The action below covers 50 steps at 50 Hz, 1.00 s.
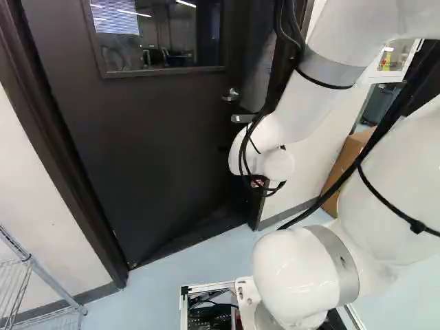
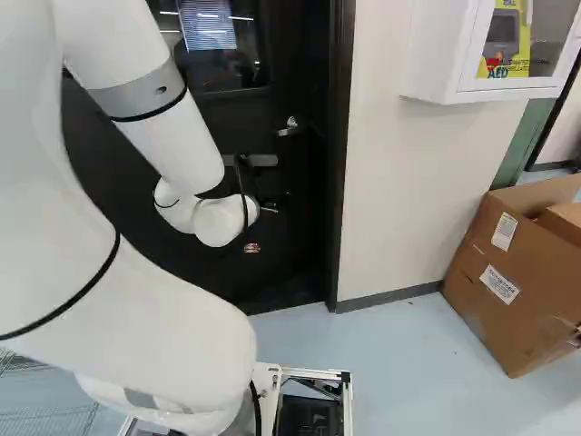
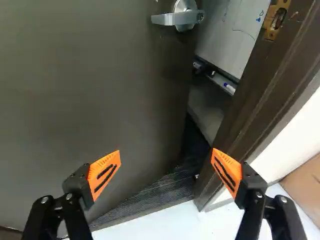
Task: Open the door and move inside
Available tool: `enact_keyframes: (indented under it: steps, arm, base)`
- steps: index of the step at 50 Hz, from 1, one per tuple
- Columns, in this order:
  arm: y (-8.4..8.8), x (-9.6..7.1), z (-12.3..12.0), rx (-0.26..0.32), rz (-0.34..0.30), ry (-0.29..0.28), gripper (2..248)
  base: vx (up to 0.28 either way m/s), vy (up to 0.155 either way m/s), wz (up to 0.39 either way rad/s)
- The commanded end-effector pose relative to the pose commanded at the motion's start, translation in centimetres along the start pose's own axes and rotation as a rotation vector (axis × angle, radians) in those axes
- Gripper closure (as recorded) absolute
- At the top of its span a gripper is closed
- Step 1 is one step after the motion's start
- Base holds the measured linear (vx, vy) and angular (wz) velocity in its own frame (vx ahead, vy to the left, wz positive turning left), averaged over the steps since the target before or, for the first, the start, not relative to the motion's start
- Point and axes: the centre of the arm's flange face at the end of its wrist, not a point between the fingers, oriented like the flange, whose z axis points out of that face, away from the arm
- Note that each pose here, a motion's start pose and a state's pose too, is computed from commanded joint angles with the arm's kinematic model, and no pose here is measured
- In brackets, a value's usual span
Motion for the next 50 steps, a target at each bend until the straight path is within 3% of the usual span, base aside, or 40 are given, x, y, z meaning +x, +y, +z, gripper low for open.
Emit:
enact_keyframes:
  steps: [25,50]
  arm:
    - [0.0,0.0,0.0,0.0,0.0,0.0,3]
    - [0.0,0.0,0.0,0.0,0.0,0.0,3]
  base:
    - [0.065,0.026,-0.023]
    - [0.1,0.036,-0.241]
